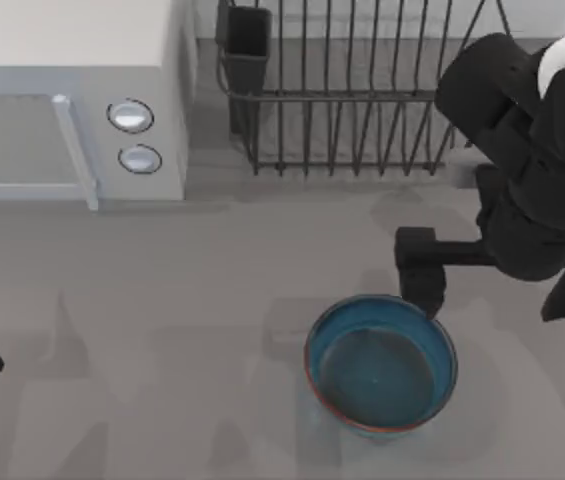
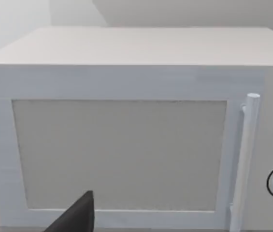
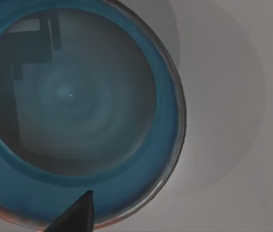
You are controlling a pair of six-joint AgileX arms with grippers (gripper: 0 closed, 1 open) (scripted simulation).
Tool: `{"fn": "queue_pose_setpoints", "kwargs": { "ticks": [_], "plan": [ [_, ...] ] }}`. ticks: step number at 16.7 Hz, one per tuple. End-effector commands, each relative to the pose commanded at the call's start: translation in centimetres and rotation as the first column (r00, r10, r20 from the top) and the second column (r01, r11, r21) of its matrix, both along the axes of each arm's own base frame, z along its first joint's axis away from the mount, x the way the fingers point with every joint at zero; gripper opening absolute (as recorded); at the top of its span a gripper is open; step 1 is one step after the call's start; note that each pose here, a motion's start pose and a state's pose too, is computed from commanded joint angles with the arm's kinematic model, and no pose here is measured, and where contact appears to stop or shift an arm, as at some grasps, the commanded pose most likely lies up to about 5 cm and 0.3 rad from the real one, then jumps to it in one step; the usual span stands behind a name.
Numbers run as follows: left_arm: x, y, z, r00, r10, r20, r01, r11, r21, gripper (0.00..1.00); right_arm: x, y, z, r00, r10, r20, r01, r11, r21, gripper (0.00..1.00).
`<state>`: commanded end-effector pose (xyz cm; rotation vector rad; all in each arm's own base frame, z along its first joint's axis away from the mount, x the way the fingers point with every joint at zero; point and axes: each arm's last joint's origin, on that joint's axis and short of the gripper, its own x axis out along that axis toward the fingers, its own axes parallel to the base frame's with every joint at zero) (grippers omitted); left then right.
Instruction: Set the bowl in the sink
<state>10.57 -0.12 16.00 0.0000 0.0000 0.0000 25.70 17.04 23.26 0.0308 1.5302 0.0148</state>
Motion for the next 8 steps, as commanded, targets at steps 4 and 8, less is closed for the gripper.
{"fn": "queue_pose_setpoints", "kwargs": {
  "ticks": [4,8],
  "plan": [
    [0.00,0.00,0.00,1.000,0.000,0.000,0.000,1.000,0.000,1.00,0.54,1.34,-0.36,0.999,0.000,-0.041,-0.001,1.000,-0.029,1.00],
    [0.00,0.00,0.00,1.000,0.000,0.000,0.000,1.000,0.000,1.00,0.59,1.21,-0.45,0.999,-0.003,-0.039,0.002,1.000,-0.028,1.00]
  ]
}}
